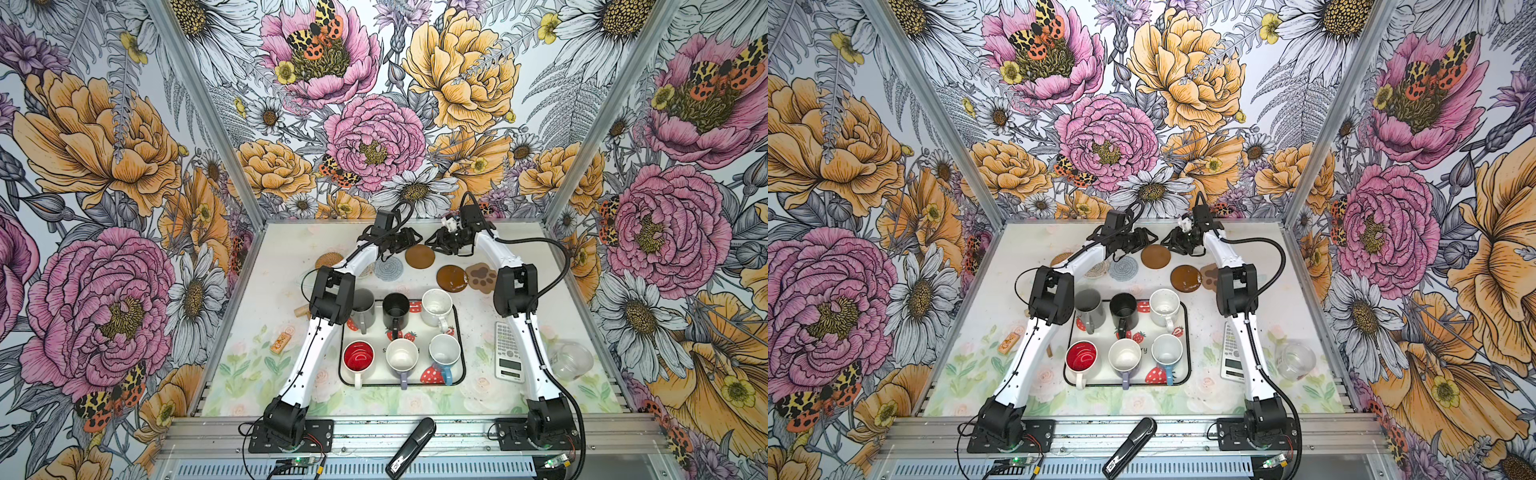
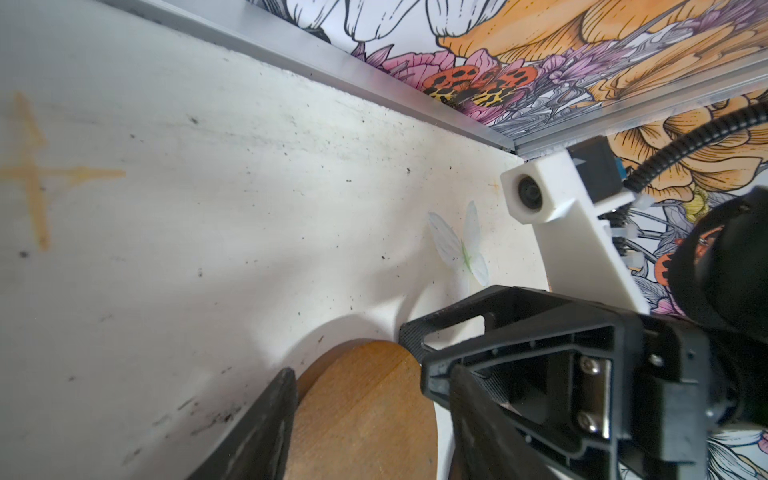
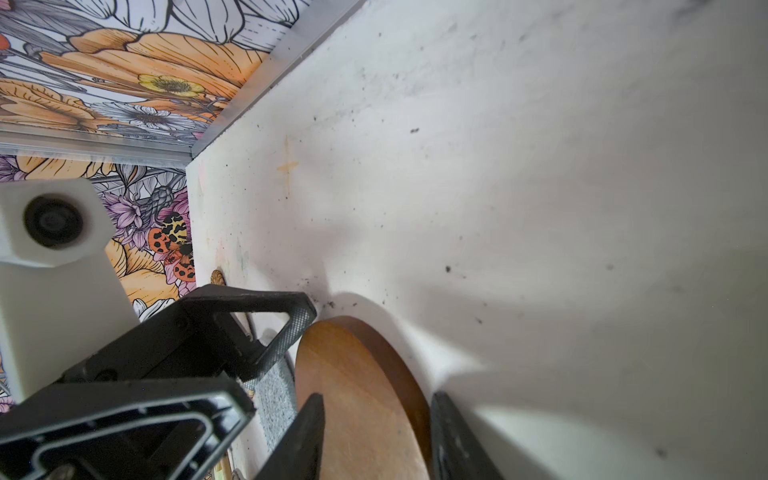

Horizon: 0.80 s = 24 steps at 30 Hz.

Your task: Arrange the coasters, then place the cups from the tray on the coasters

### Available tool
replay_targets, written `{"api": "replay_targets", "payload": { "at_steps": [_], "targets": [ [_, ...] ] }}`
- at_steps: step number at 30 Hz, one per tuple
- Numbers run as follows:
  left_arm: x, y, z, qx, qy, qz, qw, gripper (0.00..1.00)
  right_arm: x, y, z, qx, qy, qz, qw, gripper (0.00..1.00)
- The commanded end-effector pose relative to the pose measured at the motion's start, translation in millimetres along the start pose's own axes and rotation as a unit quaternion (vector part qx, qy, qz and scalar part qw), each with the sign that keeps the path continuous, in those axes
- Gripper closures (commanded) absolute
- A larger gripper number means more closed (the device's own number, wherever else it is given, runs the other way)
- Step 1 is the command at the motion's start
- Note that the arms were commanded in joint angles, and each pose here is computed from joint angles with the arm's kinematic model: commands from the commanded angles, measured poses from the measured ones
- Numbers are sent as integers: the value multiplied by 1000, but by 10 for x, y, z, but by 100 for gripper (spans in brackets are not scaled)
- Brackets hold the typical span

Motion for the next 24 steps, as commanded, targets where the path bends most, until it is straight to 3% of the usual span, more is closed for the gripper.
{"api": "replay_targets", "payload": {
  "at_steps": [1, 24],
  "targets": [
    [65, -145, -18, 39, 13, 4, 999, 39, 4, -64, 123, 15, 16, 1, 1000, 56],
    [-66, -296, -187, 73, 8, 27, 997, 40, 66, -342, 12, 49, 3, -11, 999, 62]
  ]
}}
Point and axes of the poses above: each gripper's point midway between its finger pads, its own z axis out along the fingers, its own x axis along the line the jaws close on, y = z × x, the point moved 6 cm from there along -z, back along the fingers, and after that the axes turned 1 degree about -z, right-handed, at the moved point
